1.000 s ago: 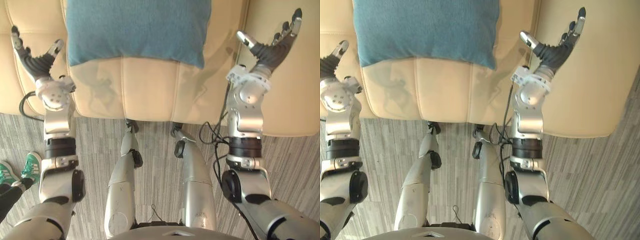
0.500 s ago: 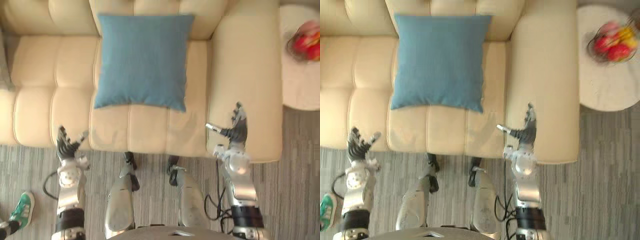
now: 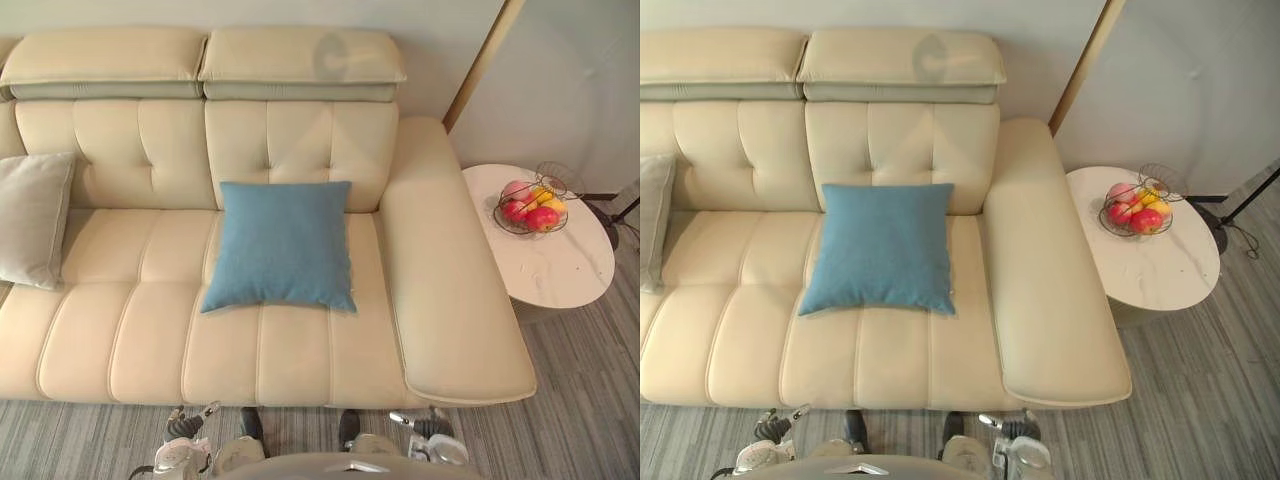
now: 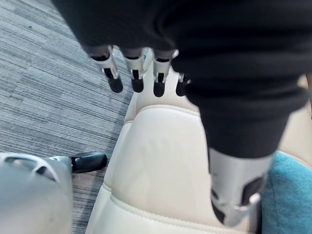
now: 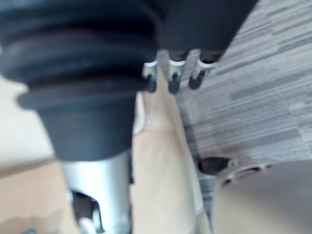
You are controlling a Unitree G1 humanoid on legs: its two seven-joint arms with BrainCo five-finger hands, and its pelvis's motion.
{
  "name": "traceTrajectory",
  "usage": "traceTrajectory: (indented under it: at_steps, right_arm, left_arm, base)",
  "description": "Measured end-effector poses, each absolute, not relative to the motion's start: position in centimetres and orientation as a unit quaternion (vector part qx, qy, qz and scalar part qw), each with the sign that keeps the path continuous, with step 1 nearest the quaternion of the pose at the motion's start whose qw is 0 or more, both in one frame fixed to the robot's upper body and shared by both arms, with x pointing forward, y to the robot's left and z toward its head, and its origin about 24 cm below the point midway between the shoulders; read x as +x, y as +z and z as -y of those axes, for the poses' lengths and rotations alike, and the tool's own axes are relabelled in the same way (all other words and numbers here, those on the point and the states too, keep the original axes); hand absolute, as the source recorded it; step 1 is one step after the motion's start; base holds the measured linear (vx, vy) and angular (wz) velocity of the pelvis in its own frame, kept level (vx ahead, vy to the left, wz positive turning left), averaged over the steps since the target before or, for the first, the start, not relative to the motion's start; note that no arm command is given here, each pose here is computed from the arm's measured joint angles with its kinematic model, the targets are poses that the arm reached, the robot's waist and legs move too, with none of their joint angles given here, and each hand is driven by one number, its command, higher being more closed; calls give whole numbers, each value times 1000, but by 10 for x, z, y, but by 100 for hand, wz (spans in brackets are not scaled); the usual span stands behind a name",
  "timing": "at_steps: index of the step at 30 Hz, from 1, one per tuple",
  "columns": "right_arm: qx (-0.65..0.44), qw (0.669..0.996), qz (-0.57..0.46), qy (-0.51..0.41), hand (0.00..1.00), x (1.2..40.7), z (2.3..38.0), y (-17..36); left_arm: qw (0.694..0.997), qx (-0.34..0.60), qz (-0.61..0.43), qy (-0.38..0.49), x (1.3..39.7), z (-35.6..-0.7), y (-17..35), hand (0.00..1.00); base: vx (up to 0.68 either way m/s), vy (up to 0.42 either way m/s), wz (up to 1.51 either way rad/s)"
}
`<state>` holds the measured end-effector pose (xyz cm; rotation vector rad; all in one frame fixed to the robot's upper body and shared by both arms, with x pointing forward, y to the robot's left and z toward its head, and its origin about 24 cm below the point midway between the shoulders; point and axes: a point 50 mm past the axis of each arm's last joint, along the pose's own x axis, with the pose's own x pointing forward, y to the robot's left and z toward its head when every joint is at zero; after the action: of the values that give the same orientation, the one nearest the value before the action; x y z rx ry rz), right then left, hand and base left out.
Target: Pick up cushions and gather them together orderly.
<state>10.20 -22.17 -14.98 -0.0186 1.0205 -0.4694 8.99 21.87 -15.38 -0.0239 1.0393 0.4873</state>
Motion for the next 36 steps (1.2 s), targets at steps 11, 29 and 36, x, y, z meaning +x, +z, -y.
traceTrajectory:
  at_steps: [11,29,36]
  right_arm:
    - [2,853,-478,-212,0,117,216,-148]
    - [-25,871,-449,-199,0,145,211,-139]
    - [5,854,-473,-214,0,119,201,-148]
  left_arm:
    - [824,-1,-507,252,82,-228,-155,0]
    - [825,-21,-501,262,88,-215,-155,0]
    - [823,-9,-502,266,83,-225,-154,0]
  base:
    - [-82,55,-30]
    - [-175,-56,-10]
    - [-120,193,-79]
